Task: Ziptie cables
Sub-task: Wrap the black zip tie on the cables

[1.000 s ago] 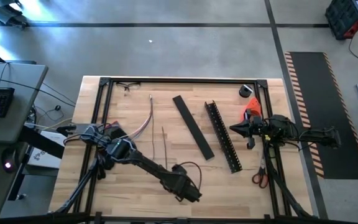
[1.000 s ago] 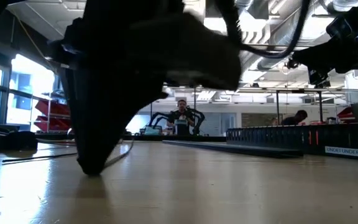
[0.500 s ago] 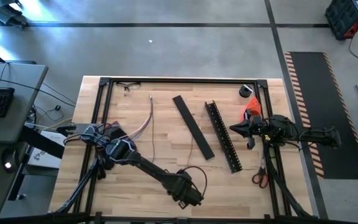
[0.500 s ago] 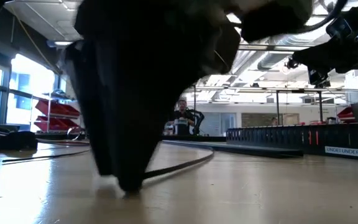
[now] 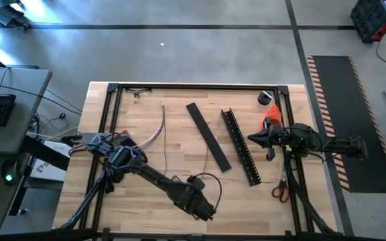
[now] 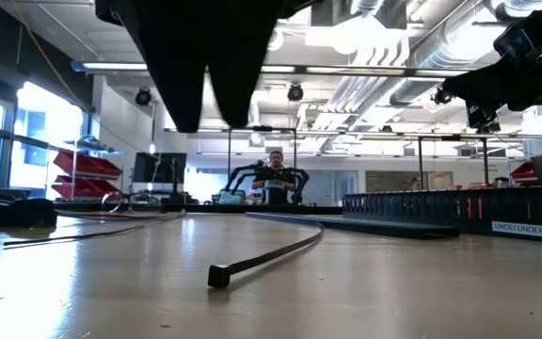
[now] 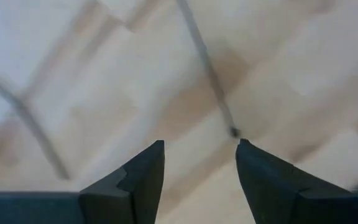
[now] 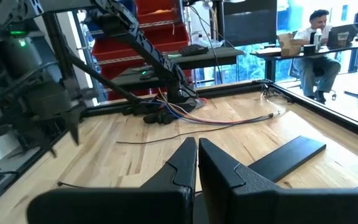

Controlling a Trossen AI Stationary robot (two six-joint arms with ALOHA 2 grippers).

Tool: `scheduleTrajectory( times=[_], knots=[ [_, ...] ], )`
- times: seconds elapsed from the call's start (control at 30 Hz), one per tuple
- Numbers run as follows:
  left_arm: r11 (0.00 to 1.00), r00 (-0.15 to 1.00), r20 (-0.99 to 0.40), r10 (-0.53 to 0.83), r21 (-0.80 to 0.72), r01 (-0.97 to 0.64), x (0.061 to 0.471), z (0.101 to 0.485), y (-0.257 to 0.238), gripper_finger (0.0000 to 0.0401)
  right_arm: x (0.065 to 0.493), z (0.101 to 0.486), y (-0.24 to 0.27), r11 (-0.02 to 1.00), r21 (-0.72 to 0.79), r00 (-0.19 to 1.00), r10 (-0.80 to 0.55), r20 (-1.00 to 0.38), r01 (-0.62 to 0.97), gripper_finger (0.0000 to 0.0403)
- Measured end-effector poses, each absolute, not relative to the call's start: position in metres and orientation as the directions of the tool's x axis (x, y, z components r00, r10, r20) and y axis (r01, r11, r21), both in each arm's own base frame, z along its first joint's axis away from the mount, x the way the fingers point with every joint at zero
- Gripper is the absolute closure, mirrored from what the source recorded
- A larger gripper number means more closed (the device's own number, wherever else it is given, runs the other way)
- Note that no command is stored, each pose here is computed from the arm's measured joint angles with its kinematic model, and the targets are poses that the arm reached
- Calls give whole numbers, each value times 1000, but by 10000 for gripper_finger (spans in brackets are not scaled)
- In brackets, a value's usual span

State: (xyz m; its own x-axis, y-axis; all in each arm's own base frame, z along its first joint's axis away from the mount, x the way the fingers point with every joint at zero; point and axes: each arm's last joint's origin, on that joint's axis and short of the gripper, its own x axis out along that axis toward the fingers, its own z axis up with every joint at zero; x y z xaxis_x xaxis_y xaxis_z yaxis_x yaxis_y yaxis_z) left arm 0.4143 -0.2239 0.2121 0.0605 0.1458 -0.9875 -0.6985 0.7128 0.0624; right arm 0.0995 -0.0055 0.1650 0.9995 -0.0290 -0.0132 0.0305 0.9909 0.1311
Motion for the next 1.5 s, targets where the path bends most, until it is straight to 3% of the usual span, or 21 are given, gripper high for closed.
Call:
scheduleTrajectory(
  times=[0.47,0.8,1.07,1.3,1.5],
  knots=[
    [803,37,-957,287,219,-554,437,239,-121,316,100,165,-6,988,152,999,-29,-17,31,402],
    [683,-30,-920,391,312,-660,400,274,-16,336,100,164,-6,987,158,999,-29,-20,32,402],
    [494,-95,-915,393,297,-817,343,242,72,304,100,164,-6,983,179,999,-29,-26,33,402],
    [373,31,-905,424,143,-917,313,192,132,243,100,164,-6,983,178,999,-31,-25,35,402],
    [247,30,-879,477,101,-964,289,151,164,225,100,164,-6,984,176,999,-32,-25,36,402]
  ],
)
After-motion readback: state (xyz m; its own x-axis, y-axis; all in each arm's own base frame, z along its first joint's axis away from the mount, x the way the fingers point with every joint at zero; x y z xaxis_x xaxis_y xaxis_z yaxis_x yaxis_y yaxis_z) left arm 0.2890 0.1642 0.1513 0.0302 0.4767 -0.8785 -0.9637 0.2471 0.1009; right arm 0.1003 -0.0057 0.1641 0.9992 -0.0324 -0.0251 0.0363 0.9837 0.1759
